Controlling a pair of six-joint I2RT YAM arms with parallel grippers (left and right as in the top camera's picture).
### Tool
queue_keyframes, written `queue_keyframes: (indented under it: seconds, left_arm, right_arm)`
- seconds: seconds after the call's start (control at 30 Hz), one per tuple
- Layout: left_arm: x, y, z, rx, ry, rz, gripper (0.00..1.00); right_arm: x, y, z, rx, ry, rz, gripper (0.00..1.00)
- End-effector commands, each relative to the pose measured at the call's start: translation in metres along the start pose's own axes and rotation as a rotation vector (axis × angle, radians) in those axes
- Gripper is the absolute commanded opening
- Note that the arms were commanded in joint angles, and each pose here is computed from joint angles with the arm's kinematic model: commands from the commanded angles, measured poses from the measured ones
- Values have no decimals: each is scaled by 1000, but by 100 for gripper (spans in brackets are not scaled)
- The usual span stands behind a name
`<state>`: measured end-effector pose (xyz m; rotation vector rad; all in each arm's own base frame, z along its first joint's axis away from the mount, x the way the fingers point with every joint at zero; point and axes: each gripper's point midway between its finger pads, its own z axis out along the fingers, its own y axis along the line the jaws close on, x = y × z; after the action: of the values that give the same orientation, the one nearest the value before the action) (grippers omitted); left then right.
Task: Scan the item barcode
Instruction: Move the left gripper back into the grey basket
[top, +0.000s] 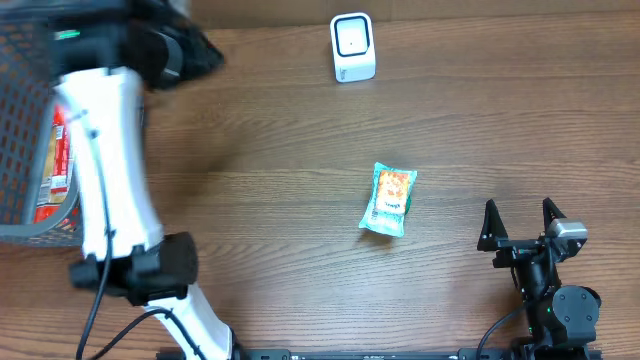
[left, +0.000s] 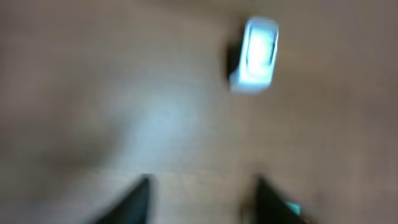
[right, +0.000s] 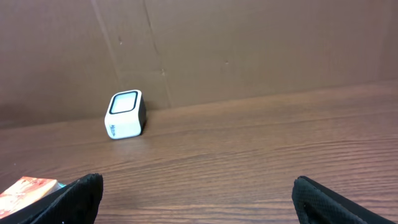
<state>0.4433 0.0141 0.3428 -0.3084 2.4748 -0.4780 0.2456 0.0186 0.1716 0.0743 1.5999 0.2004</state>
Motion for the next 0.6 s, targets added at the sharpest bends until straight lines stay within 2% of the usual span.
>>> queue_keyframes:
  seconds: [0.0,0.1,0.2,0.4,0.57]
  left_arm:
    - [-41,33,-67,-122,-236,22,73]
    - [-58,80,-108,-263,-355,-39,85]
    - [-57,131,-131,-391,-387,-122,95]
    - [-37,209,-138,-509,-327,-278,98]
    - [-19,264,-129,-577,-267,-350,98]
  right_arm:
    - [2,-1,0,-1,-3,3,100]
    - [2,-1,0,-1,-3,3,100]
    - [2,-1,0,-1,-3,3,100]
    - [2,-1,0,-1,-3,3,100]
    - [2,-1,0,-1,-3,3,100]
